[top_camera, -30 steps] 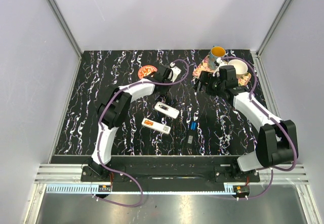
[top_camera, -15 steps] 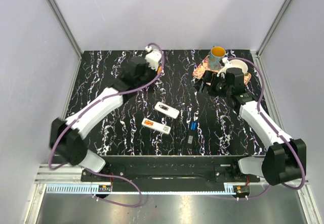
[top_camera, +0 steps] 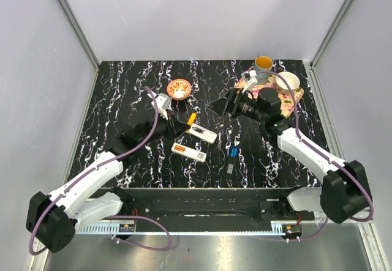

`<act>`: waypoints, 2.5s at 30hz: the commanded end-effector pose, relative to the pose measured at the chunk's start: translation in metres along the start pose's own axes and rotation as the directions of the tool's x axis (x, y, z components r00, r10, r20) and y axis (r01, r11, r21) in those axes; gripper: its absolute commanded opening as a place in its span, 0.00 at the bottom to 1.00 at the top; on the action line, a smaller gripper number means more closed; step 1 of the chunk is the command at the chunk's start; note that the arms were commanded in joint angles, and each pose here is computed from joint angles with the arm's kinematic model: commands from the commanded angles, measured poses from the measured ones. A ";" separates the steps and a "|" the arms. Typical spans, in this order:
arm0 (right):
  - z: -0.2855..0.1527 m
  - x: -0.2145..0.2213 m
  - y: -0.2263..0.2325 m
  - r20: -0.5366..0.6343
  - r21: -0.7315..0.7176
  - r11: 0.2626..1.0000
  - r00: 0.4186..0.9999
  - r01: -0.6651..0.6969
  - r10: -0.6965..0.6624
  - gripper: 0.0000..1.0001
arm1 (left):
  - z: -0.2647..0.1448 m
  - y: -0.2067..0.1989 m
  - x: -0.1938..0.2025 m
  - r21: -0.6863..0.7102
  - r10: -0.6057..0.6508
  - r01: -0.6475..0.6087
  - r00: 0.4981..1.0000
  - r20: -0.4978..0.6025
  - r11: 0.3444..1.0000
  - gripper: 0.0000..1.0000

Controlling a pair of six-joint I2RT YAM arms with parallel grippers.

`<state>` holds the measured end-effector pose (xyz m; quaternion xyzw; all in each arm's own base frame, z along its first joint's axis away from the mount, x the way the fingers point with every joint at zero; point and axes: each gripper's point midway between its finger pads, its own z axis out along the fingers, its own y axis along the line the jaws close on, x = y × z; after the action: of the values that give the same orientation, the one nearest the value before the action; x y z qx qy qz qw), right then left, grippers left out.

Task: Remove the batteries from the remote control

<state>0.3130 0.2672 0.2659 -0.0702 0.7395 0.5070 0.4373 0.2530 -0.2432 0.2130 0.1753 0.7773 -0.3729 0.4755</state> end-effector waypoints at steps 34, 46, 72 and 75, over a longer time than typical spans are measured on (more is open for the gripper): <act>0.033 0.023 -0.029 -0.061 0.285 0.944 0.986 0.167 -0.156 0.73 | 0.019 0.008 -0.007 -0.016 0.001 -0.001 1.000 0.012 1.000 0.15; -0.057 0.010 -0.175 -0.153 0.709 0.685 0.985 0.166 -0.081 0.76 | 0.004 0.012 0.000 -0.037 0.084 -0.084 0.996 0.005 0.996 0.92; -0.161 0.058 -0.316 -0.107 0.965 0.261 0.910 -0.001 0.401 0.66 | 0.006 0.012 0.020 -0.002 0.088 -0.088 0.995 -0.044 0.996 0.96; -0.162 0.067 -0.322 -0.083 0.962 0.270 0.888 -0.047 0.452 0.47 | 0.004 0.010 0.018 0.002 0.092 -0.092 0.995 -0.036 0.996 0.96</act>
<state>0.3529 0.0001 0.0153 0.2096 0.9578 -0.0272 0.1946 0.2536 -0.2388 0.1796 0.2055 0.7948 -0.3397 0.4590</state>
